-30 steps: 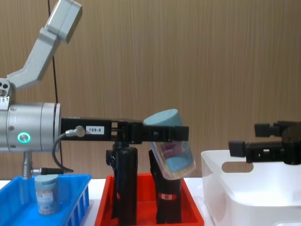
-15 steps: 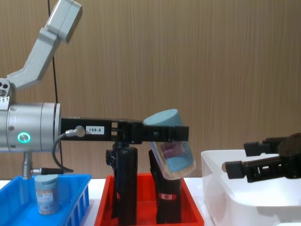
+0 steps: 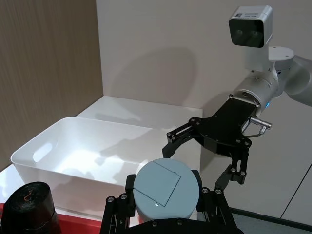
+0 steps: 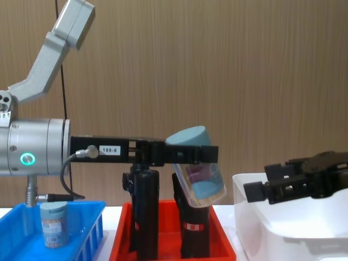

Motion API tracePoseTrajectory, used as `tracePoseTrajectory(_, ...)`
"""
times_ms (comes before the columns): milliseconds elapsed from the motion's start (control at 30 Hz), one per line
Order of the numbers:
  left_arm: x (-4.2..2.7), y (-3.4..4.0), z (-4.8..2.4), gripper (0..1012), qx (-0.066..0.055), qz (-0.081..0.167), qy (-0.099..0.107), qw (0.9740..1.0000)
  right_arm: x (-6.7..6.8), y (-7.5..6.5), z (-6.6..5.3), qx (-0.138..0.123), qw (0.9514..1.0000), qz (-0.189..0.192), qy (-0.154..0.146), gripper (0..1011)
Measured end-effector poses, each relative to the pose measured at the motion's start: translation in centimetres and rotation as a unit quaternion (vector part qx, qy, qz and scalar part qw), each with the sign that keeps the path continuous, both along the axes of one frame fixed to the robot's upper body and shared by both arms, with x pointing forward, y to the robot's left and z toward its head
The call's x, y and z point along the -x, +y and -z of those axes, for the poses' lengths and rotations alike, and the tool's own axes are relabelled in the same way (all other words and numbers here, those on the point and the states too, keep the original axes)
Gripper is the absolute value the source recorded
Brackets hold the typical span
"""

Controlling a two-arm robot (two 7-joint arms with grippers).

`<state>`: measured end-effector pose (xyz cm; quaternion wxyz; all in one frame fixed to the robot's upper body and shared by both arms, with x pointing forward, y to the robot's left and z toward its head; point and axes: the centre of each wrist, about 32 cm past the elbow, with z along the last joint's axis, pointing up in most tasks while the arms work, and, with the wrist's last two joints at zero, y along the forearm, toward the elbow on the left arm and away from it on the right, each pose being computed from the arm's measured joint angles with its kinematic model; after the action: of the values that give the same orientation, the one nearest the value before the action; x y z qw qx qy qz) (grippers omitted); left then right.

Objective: Pick the cotton swabs from the blue box and place them into the white box.

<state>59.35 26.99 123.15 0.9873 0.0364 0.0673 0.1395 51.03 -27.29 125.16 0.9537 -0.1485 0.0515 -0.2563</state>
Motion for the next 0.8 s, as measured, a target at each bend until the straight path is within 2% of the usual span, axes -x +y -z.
tracePoseTrajectory(800,0.00,0.00,0.00,670,0.000,0.000,0.000,1.0000,-1.6,1.9,-0.3,-0.035,0.9989,-0.014,0.029,1002)
